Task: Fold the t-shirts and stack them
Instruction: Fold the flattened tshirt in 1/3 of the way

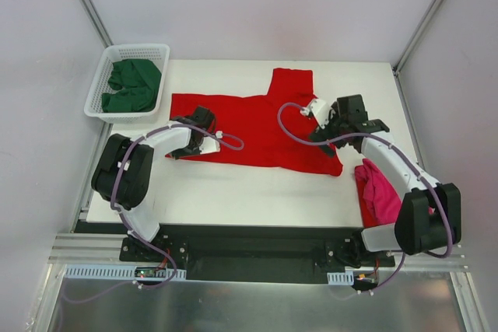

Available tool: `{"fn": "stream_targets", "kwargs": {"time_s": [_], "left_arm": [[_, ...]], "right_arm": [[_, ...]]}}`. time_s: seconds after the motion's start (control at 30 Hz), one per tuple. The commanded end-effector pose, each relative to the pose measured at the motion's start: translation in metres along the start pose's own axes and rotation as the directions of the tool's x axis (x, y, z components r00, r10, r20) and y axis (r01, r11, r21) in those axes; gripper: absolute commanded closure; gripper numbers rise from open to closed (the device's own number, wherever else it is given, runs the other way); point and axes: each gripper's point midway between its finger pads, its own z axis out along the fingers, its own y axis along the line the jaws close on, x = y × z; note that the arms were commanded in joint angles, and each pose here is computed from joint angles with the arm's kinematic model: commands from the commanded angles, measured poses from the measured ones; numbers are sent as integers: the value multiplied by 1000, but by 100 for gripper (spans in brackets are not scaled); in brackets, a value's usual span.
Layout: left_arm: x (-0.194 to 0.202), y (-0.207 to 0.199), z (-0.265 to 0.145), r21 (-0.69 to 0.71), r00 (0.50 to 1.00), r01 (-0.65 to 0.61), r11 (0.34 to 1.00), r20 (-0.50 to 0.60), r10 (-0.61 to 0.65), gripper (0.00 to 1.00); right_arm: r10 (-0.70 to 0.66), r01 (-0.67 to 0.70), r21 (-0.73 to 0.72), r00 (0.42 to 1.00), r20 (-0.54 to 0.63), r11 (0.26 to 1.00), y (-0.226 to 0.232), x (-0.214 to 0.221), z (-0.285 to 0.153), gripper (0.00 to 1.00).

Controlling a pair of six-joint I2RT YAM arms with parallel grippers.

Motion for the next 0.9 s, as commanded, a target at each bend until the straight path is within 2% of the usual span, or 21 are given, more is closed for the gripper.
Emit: {"fn": "stream_targets", "kwargs": {"time_s": [0.0, 0.13, 0.17, 0.27, 0.4, 0.5, 0.73, 0.87], "left_arm": [[-16, -22, 4, 92, 993, 34, 995, 113, -44, 82], [-33, -14, 4, 133, 977, 76, 988, 190, -101, 83], [-34, -8, 4, 136, 973, 92, 986, 200, -118, 83], [-39, -2, 7, 156, 963, 112, 981, 228, -146, 83], [-38, -6, 13, 183, 962, 117, 976, 225, -157, 83], [-36, -14, 18, 205, 965, 109, 973, 215, -153, 84], [-34, -33, 22, 255, 963, 98, 962, 220, -156, 84], [-33, -42, 21, 277, 961, 91, 956, 227, -158, 84]], "right_arm": [[2, -25, -232, 995, -96, 972, 57, 40, 13, 4], [85, -130, -378, 987, -135, 916, 81, 44, 24, 1], [106, -170, -410, 979, -173, 896, 85, 50, 28, 3], [159, -227, -449, 970, -184, 864, 86, 46, 33, 13], [154, -233, -461, 967, -202, 856, 86, 48, 37, 23], [138, -228, -465, 966, -220, 856, 89, 55, 38, 25], [107, -214, -462, 963, -248, 861, 92, 68, 35, 24], [81, -192, -441, 962, -260, 877, 88, 74, 33, 16]]}}
